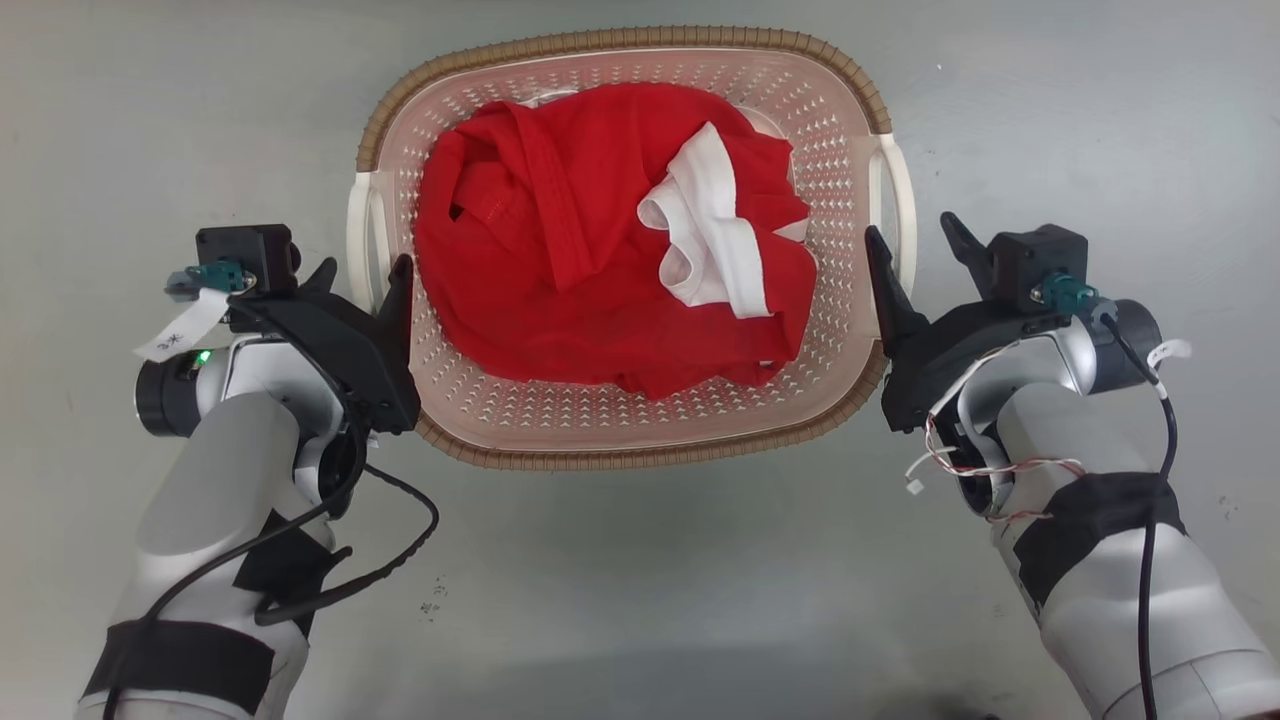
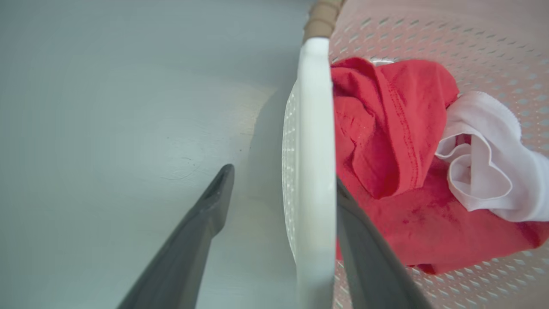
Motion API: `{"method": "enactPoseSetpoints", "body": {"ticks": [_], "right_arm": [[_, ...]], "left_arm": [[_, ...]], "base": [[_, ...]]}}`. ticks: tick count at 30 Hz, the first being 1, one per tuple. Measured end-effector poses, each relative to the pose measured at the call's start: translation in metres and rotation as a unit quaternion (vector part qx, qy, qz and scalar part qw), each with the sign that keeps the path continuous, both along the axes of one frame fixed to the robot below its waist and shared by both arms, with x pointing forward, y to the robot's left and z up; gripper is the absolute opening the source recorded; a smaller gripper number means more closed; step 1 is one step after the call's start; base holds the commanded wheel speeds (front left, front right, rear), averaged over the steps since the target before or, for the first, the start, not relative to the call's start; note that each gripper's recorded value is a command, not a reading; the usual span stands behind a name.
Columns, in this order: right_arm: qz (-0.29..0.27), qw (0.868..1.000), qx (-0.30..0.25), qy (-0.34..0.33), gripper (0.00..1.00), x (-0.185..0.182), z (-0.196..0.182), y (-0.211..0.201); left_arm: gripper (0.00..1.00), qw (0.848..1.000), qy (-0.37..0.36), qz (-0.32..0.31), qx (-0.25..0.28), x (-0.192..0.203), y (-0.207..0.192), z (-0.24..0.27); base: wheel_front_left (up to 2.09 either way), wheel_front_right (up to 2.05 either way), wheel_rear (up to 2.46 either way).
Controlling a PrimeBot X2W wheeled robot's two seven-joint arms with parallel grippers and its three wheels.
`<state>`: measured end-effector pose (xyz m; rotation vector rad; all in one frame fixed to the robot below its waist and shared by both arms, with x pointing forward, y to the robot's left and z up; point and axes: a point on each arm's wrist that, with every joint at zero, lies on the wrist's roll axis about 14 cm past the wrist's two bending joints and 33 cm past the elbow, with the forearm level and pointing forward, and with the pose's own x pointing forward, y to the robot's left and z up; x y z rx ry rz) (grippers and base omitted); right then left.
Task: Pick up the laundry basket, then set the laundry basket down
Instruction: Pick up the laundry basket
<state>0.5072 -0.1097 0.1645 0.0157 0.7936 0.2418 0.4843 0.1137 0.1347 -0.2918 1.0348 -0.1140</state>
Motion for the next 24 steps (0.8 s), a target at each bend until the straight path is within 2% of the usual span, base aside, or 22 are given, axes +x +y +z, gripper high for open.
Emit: {"method": "enactPoseSetpoints", "body": {"ticks": [5, 6, 7, 8, 9, 14, 24], "right_arm": [[0.011, 1.000, 0.002, 0.017, 1.00, 0.003, -0.006, 0.002], [0.011, 1.000, 0.006, 0.018, 0.93, 0.004, -0.006, 0.004], [0.011, 1.000, 0.010, 0.019, 0.50, 0.005, -0.006, 0.006], [0.012, 1.000, 0.012, 0.021, 0.00, 0.006, -0.007, 0.007], [0.010, 1.000, 0.016, 0.023, 0.00, 0.006, -0.007, 0.008], [0.014, 0.999, 0.030, 0.026, 0.00, 0.008, -0.008, 0.019], [0.015, 0.998, 0.031, 0.044, 0.00, 0.002, -0.006, 0.021]], "left_arm": [[1.00, 1.000, 0.022, 0.007, -0.004, -0.003, 0.002, -0.007], [1.00, 1.000, 0.025, 0.006, -0.006, -0.003, 0.002, -0.008], [1.00, 1.000, 0.029, 0.006, -0.006, -0.004, 0.001, -0.009], [0.41, 0.999, 0.034, 0.005, -0.007, -0.005, 0.001, -0.010], [0.00, 0.999, 0.035, 0.007, -0.008, -0.004, 0.001, -0.010], [0.00, 0.999, 0.040, 0.004, -0.026, -0.003, -0.013, -0.009], [0.00, 0.998, 0.055, 0.020, -0.026, -0.009, -0.007, -0.004]], "base": [[0.00, 0.00, 0.00], [0.00, 0.00, 0.00], [0.00, 0.00, 0.00], [0.00, 0.00, 0.00], [0.00, 0.00, 0.00], [0.00, 0.00, 0.00], [0.00, 0.00, 0.00]]}}
